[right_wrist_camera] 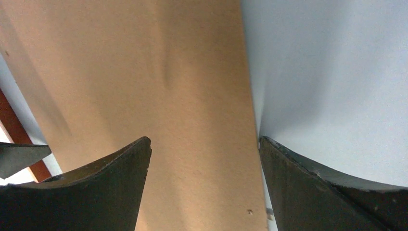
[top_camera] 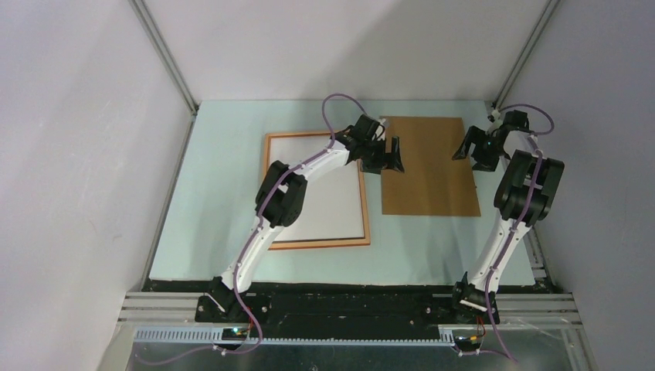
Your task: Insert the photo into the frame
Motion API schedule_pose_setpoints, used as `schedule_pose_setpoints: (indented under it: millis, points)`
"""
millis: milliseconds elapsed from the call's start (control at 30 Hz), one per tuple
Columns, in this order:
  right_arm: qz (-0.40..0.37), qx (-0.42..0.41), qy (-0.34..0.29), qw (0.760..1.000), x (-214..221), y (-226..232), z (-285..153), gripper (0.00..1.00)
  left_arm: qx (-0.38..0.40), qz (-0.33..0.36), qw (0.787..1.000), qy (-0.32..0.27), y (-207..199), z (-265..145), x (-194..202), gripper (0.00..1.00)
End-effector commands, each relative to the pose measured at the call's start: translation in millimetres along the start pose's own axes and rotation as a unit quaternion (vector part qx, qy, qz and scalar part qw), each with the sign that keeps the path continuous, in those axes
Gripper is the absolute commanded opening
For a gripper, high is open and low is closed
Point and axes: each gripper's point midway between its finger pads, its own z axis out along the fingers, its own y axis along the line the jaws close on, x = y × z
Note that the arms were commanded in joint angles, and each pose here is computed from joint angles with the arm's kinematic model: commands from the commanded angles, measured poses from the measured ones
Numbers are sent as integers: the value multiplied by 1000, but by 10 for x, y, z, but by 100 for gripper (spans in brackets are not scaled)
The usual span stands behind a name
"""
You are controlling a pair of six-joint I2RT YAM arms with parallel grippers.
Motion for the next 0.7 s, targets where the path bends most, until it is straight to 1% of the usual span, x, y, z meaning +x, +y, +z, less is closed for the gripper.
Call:
schedule_pose_setpoints:
  millis: [0,133,300,467,667]
  points:
    - [2,-25,35,999,90,175,149,87,10,-10,999,32,-26,114,211,99]
    - [2,-47,43,998,101,300,165,85,12,-4,999,34,-42,93,221,99]
    - [10,-106,41,993,123,495,14,82,18,15,999,28,-106,25,174,99]
    - [9,-182,29,983,104,759,-366,75,28,31,999,32,-169,-45,193,99]
    - [-1,-239,25,971,241,1068,-830,71,43,46,997,40,-263,-158,246,99]
